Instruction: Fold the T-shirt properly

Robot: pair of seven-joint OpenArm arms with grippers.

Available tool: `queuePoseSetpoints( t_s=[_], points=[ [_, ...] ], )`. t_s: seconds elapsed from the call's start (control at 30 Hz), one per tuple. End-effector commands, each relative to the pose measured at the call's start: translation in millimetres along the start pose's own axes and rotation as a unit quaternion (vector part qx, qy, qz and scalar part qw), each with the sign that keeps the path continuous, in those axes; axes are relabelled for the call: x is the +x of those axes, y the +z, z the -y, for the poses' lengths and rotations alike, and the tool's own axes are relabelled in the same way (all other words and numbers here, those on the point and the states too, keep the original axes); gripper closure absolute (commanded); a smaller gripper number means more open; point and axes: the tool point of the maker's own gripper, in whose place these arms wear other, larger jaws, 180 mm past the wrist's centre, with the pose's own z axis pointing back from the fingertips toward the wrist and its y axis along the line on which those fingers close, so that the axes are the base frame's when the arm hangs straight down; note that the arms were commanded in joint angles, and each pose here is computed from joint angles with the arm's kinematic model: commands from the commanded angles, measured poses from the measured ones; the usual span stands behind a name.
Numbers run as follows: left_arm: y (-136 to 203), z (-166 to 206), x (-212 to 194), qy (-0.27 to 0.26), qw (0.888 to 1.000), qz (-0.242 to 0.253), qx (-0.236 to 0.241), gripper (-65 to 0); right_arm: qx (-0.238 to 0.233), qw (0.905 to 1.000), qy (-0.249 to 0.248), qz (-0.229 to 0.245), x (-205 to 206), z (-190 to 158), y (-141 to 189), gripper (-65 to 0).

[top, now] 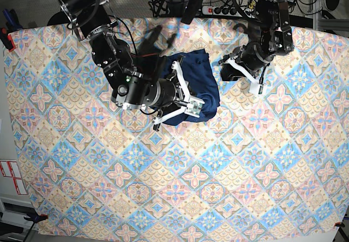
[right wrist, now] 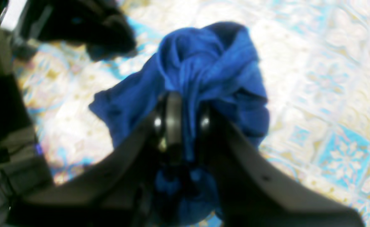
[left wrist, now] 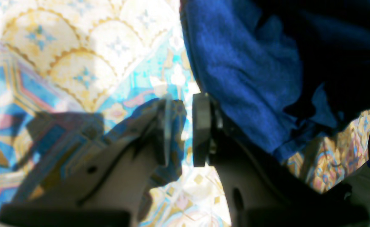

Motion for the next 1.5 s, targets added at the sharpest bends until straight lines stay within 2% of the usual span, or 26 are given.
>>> queuePoseSetpoints(
  t_s=[0.0, 0.13, 0.2, 0.33, 0.4, 0.53, 0.63, 0.9, 1.47],
  points=[
    [3, 3, 11, -0.005, 1.000, 0.019, -0.008, -11.0, -0.001, 0.9995, 0.013, 0.028, 18, 2, 3, -8.2],
    [3, 3, 11, -0.005, 1.000, 0.020, -0.008, -11.1, 0.023, 0.9988, 0.035, 0.026, 23, -17, -2, -21.0],
    [3, 3, 11, -0.005, 1.000, 0.020, -0.008, -11.1, 0.025, 0.9985, 0.041, 0.027, 24, -20, -2, -24.2],
    [3, 2, 11, -0.005, 1.000, 0.019, -0.007, -11.1, -0.006, 0.9996, 0.019, 0.018, 10, 4, 7, -24.3],
    [3, 2, 11, -0.005, 1.000, 0.019, -0.007, -11.0, -0.038, 0.9991, -0.012, 0.016, -1, 30, 18, -24.3],
    [3, 2, 9, -0.004, 1.000, 0.018, -0.007, -11.0, -0.102, 0.9897, -0.100, -0.009, -52, 76, 42, -24.5],
    [3, 2, 8, -0.003, 1.000, 0.018, -0.007, -11.1, -0.118, 0.9810, -0.152, -0.027, -84, 92, 48, -24.7],
    [2, 5, 9, -0.004, 1.000, 0.018, -0.010, -11.1, -0.093, 0.9763, -0.184, -0.066, -119, 86, 35, -24.8],
    [2, 4, 10, -0.004, 1.000, 0.019, -0.009, -11.0, -0.090, 0.9786, -0.182, -0.035, -90, 92, 27, -24.8]
  ],
)
